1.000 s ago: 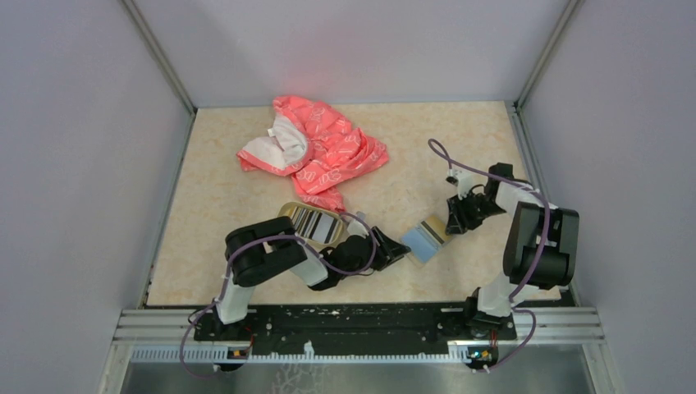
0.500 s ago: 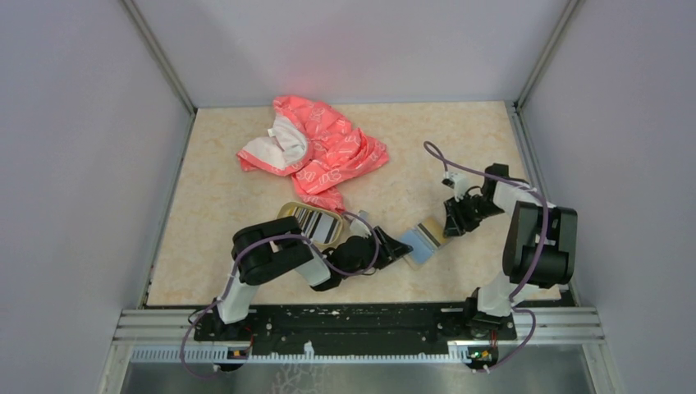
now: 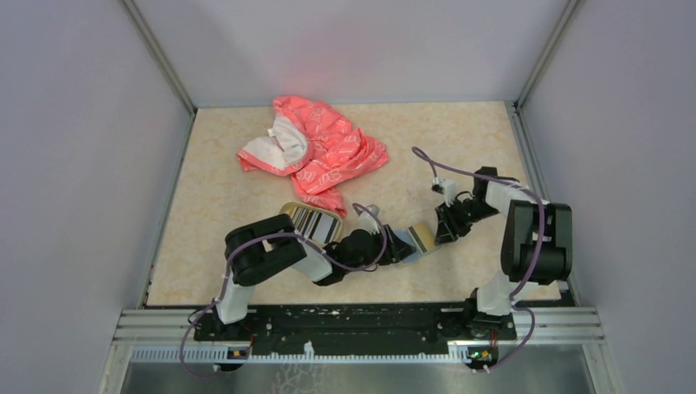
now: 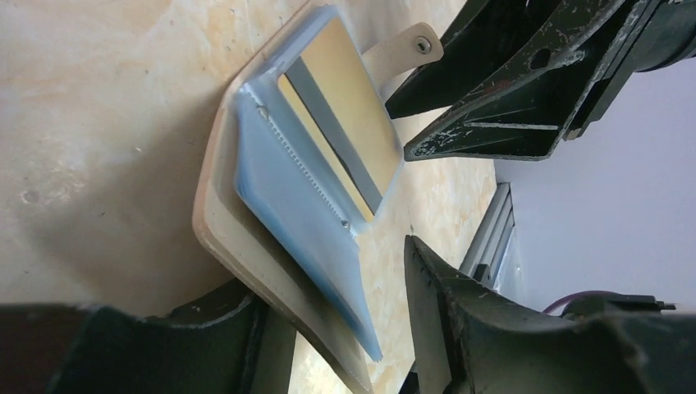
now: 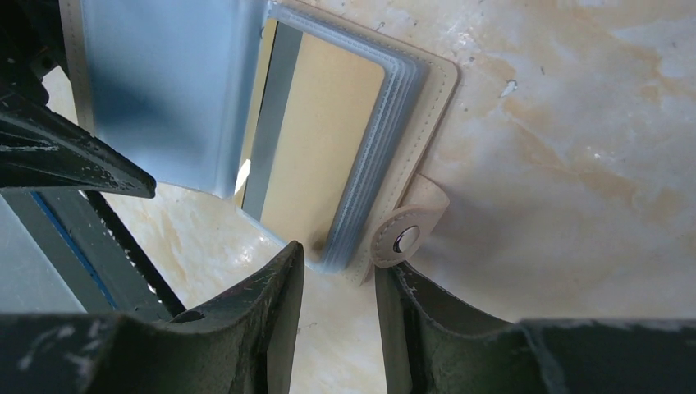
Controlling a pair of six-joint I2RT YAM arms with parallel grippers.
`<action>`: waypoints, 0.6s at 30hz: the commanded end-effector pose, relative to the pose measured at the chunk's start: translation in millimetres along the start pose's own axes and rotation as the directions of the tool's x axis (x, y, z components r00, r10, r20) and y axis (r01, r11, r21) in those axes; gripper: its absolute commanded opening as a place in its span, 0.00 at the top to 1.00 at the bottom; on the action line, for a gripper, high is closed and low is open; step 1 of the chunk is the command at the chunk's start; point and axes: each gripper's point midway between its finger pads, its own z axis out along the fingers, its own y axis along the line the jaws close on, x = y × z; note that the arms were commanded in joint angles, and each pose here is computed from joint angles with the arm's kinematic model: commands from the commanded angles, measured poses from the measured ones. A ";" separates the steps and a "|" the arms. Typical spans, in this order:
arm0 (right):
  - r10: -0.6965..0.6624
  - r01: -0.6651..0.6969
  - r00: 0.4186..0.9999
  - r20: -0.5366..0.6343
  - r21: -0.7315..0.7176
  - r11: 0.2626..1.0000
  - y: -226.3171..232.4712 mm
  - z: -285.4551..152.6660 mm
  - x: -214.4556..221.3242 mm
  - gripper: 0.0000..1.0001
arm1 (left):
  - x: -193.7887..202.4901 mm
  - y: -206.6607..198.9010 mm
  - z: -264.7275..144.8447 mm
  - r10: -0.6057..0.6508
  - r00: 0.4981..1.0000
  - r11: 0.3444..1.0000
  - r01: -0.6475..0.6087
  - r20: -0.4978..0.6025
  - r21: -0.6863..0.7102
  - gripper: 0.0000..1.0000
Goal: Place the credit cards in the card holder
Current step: Close the card holder at the center of the board.
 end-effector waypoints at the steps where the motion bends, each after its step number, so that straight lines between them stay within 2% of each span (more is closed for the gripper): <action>1: -0.028 0.029 0.999 0.024 -0.048 0.998 8.9 3.5 -12.2 0.63 | -3.8 -19.4 -2.2 0.100 0.995 0.995 -0.099 -0.030 0.027 0.45; 2: -0.031 0.033 0.999 0.025 -0.050 0.998 9.7 4.0 -13.1 0.63 | -4.1 -24.6 -3.3 0.122 0.992 0.992 -0.121 -0.030 0.040 0.38; 3: -0.033 0.034 0.999 0.025 -0.053 0.998 10.3 4.6 -13.6 0.63 | -4.4 -28.9 -4.5 0.149 0.988 0.988 -0.147 -0.029 0.048 0.16; 4: -0.033 0.034 0.999 0.024 -0.053 0.998 10.5 4.9 -13.8 0.63 | -4.7 -33.7 -4.9 0.177 0.984 0.983 -0.175 -0.029 0.056 0.03; 13: -0.033 0.034 0.999 0.025 -0.064 0.997 12.6 6.4 -14.2 0.63 | -5.4 -51.8 -1.8 0.309 0.951 0.944 -0.305 -0.018 0.125 0.01; 18: -0.035 0.037 0.999 0.028 -0.058 0.998 11.8 6.0 -14.9 0.63 | -5.6 -68.4 -5.1 0.335 0.942 0.909 -0.326 0.008 0.260 0.01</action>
